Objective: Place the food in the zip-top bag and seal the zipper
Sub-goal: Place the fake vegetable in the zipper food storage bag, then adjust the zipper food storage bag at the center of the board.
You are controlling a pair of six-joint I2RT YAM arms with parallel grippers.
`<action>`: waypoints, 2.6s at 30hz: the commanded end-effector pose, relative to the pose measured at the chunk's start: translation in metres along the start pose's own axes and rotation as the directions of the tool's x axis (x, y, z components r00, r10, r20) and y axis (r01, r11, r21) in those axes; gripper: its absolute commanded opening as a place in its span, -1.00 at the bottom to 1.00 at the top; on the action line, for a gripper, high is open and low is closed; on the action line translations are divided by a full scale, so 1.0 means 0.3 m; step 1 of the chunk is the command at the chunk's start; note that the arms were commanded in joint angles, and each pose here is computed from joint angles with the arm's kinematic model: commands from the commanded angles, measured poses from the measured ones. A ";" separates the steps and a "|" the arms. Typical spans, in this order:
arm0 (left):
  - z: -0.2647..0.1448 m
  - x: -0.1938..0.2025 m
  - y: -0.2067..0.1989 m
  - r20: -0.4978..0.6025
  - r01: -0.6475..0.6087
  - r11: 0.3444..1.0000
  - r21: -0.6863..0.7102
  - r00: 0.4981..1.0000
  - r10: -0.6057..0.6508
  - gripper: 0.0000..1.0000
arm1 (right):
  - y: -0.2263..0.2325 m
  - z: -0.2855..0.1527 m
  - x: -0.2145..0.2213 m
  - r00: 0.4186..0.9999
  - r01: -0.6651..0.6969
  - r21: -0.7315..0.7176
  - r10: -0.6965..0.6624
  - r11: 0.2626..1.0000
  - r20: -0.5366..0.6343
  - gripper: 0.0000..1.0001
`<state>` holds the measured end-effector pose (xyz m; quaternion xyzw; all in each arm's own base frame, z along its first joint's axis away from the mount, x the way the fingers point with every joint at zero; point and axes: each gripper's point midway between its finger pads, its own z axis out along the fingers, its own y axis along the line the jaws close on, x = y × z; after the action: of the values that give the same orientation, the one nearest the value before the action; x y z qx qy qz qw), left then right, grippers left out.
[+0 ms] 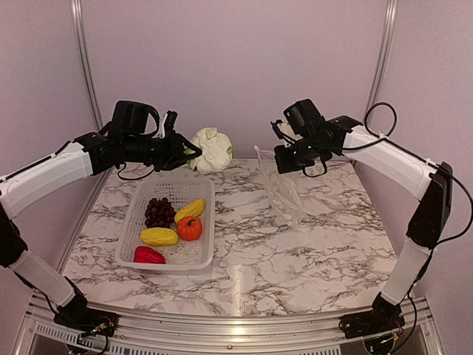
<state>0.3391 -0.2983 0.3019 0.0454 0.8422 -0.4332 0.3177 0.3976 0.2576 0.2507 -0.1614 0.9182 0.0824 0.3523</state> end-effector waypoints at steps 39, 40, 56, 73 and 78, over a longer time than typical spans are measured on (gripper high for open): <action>0.439 0.241 0.157 -0.310 -0.100 0.907 -0.410 0.950 -0.036 -1.00 | 0.302 0.066 -0.002 0.978 -0.203 -0.427 0.200 0.881 -0.053 -1.00; 0.445 0.235 0.142 -0.306 -0.102 0.911 -0.400 0.951 -0.028 -1.00 | 0.307 0.074 0.005 0.977 -0.209 -0.433 0.201 0.877 -0.065 -1.00; 0.552 0.156 -0.101 -0.253 -0.032 0.996 -0.078 0.967 0.011 -1.00 | 0.366 -0.026 -0.050 0.971 -0.208 -0.599 0.237 0.774 -0.030 -1.00; 0.326 -0.057 -0.259 0.004 -0.115 0.993 0.017 0.993 0.115 0.64 | 0.229 -0.034 -0.032 0.946 -0.261 -0.576 0.324 0.775 0.007 -1.00; 0.311 0.061 -0.035 -0.093 -0.001 0.963 -0.270 0.995 -0.025 0.40 | 0.215 -0.004 -0.030 0.938 -0.276 -0.556 0.346 0.784 0.022 -1.00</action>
<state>0.3702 -0.4079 0.3012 0.0732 0.8616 -0.3940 0.3116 0.3671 0.3198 0.2498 -0.1072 0.8588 0.4034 0.2970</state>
